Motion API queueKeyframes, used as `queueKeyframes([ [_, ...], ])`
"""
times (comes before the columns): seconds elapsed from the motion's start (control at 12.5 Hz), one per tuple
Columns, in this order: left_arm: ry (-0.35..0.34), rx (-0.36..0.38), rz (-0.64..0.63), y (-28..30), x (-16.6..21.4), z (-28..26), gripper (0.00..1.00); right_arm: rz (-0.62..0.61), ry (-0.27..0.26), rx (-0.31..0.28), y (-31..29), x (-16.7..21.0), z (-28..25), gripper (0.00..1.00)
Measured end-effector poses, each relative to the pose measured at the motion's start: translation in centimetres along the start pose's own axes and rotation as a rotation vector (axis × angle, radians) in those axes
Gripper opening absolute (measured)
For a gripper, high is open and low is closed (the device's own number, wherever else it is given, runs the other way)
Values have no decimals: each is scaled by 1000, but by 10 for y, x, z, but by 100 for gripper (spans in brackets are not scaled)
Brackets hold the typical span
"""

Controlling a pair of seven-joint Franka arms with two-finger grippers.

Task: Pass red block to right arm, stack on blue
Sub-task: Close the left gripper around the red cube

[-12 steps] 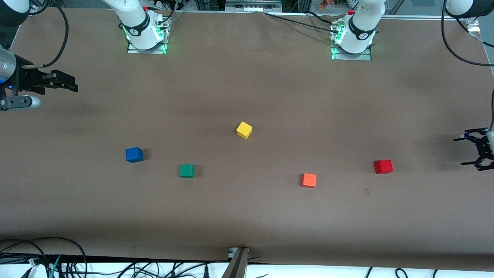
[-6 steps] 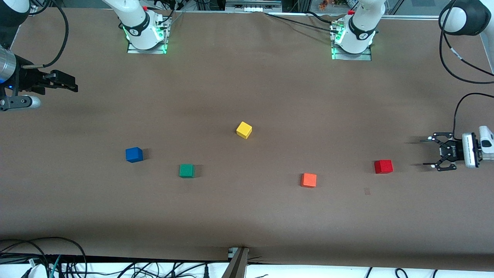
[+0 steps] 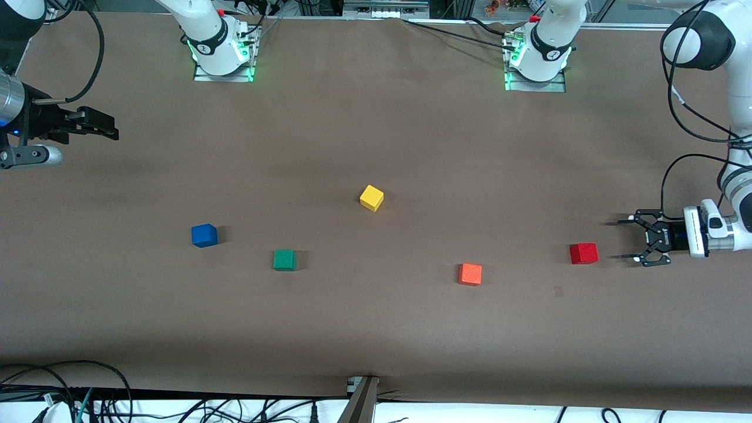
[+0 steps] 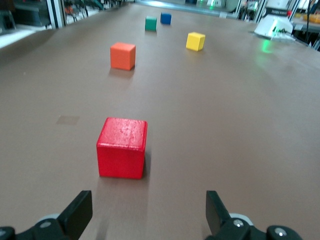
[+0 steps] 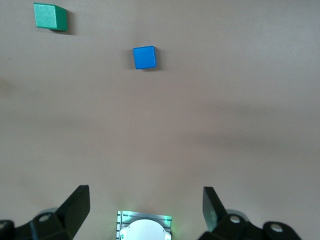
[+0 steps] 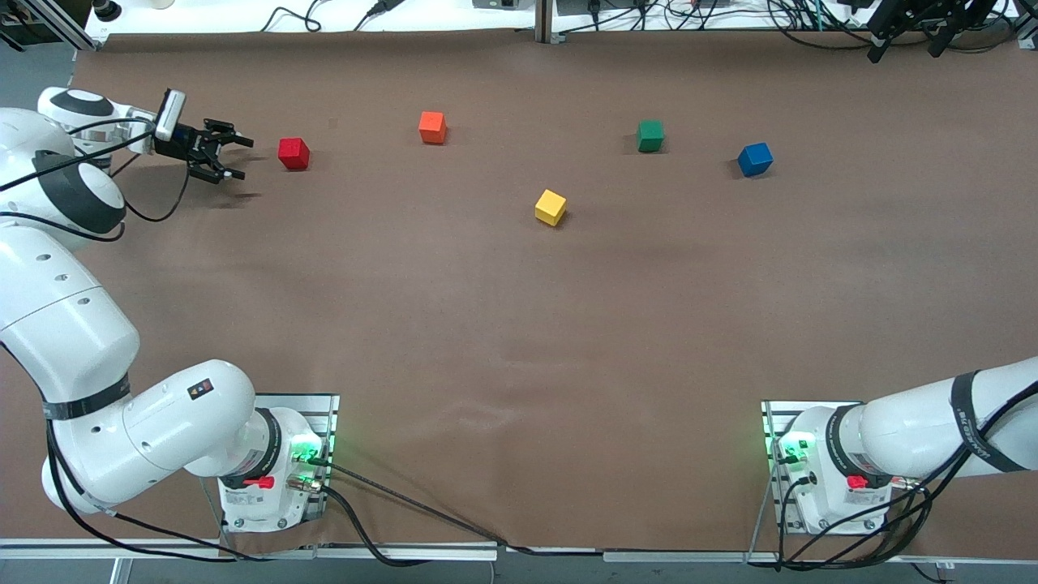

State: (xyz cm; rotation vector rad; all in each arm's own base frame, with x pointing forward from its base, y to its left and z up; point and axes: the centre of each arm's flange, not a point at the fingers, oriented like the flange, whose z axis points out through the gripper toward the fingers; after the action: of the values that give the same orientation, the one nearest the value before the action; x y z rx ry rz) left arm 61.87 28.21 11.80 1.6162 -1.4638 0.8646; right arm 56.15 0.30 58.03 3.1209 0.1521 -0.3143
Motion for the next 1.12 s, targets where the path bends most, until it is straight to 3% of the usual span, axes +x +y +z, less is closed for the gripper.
queueKeyframes([
  [0.24,61,17,44,-9,0,16,100,0,0,0,0,0,0,100],
  [0.48,55,24,96,-24,9,20,100,0,0,0,0,0,0,100],
  [1.12,114,29,122,-30,-17,55,100,0,0,0,0,0,0,100],
])
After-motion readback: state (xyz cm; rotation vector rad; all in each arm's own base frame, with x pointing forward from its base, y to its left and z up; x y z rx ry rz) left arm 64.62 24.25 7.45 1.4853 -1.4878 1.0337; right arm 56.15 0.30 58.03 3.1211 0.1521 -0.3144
